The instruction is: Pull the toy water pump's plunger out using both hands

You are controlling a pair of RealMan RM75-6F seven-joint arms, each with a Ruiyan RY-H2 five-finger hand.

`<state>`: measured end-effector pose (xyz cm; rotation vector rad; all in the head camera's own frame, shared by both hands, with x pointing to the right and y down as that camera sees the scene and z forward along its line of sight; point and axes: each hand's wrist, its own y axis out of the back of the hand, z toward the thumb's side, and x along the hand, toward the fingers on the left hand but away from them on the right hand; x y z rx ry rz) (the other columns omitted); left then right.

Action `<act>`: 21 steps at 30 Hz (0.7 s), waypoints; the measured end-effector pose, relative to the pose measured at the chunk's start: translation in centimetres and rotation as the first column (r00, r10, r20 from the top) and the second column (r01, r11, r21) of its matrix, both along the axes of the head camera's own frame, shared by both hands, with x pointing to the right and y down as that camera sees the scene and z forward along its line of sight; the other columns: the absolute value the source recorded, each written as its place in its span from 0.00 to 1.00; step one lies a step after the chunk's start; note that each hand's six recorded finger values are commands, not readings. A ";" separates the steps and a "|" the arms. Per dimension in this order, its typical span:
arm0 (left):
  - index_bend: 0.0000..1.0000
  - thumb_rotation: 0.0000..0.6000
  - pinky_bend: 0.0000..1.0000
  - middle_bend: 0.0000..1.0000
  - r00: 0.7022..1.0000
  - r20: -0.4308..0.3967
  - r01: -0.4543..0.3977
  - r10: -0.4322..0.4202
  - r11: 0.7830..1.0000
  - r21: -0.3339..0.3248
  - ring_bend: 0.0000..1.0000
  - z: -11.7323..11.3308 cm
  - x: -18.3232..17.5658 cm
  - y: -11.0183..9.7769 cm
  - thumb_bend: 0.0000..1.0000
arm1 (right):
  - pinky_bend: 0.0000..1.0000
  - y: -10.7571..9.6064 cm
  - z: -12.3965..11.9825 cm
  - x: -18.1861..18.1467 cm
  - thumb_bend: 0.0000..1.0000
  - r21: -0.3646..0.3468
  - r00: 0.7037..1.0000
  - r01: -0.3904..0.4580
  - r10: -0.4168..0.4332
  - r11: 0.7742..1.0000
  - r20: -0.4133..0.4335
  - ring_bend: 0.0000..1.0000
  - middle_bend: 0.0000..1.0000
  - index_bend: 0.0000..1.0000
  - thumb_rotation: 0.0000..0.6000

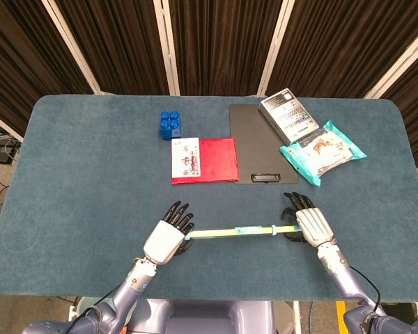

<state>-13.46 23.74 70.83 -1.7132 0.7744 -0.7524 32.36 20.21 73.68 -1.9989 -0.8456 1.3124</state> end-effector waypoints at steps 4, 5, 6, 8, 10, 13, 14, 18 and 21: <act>0.75 1.00 0.14 0.31 1.000 -0.002 0.003 -0.003 1.000 0.002 0.13 0.0 0.1 -0.1 0.47 | 0.10 0.1 0.1 0.0 0.41 -0.008 1.000 0.007 -0.007 1.000 -0.004 0.00 0.09 0.56 1.00; 0.75 1.00 0.14 0.31 1.000 -0.003 0.004 -0.004 1.000 0.004 0.13 0.0 0.1 -0.2 0.47 | 0.10 0.1 0.1 0.0 0.42 -0.009 1.000 0.008 -0.008 1.000 -0.007 0.00 0.11 0.59 1.00; 0.75 1.00 0.14 0.31 1.000 -0.003 0.004 -0.004 1.000 0.006 0.13 0.0 0.1 -0.2 0.47 | 0.10 0.1 0.1 0.0 0.42 -0.010 1.000 0.008 -0.009 1.000 -0.010 0.00 0.11 0.62 1.00; 0.75 1.00 0.14 0.31 1.000 -0.003 0.005 -0.005 1.000 0.009 0.13 -0.1 0.1 -0.2 0.47 | 0.10 0.1 0.1 0.1 0.44 -0.011 1.000 0.008 -0.008 1.000 -0.016 0.00 0.14 0.69 1.00; 0.75 1.00 0.14 0.31 1.000 -0.004 0.006 -0.006 1.000 0.012 0.13 -0.1 0.1 -0.3 0.47 | 0.11 0.0 0.2 0.2 0.46 -0.010 1.000 0.010 -0.010 1.000 -0.024 0.01 0.15 0.73 1.00; 0.75 1.00 0.14 0.31 1.000 -0.011 0.009 -0.009 1.000 0.019 0.13 -0.3 0.1 -0.3 0.47 | 0.12 -0.1 0.2 0.3 0.46 -0.004 0.999 0.014 -0.014 1.000 -0.043 0.01 0.15 0.75 1.00; 0.75 1.00 0.14 0.31 1.000 -0.015 0.011 -0.011 1.000 0.022 0.13 -0.5 0.0 -0.4 0.47 | 0.13 -0.2 0.1 0.4 0.46 0.002 0.999 0.013 -0.013 1.000 -0.049 0.01 0.16 0.75 1.00; 0.75 1.00 0.14 0.31 0.999 -0.029 0.016 -0.015 0.999 0.033 0.13 -0.9 -0.1 -0.4 0.47 | 0.13 -0.8 -0.4 0.6 0.46 0.037 0.998 0.002 0.000 0.999 -0.061 0.02 0.16 0.75 1.00; 0.75 1.00 0.14 0.31 0.999 -0.045 0.020 -0.018 0.999 0.043 0.13 -1.4 -0.3 -0.5 0.47 | 0.13 -1.4 -0.9 1.2 0.46 0.062 0.997 -0.020 0.025 0.998 -0.069 0.02 0.16 0.75 1.00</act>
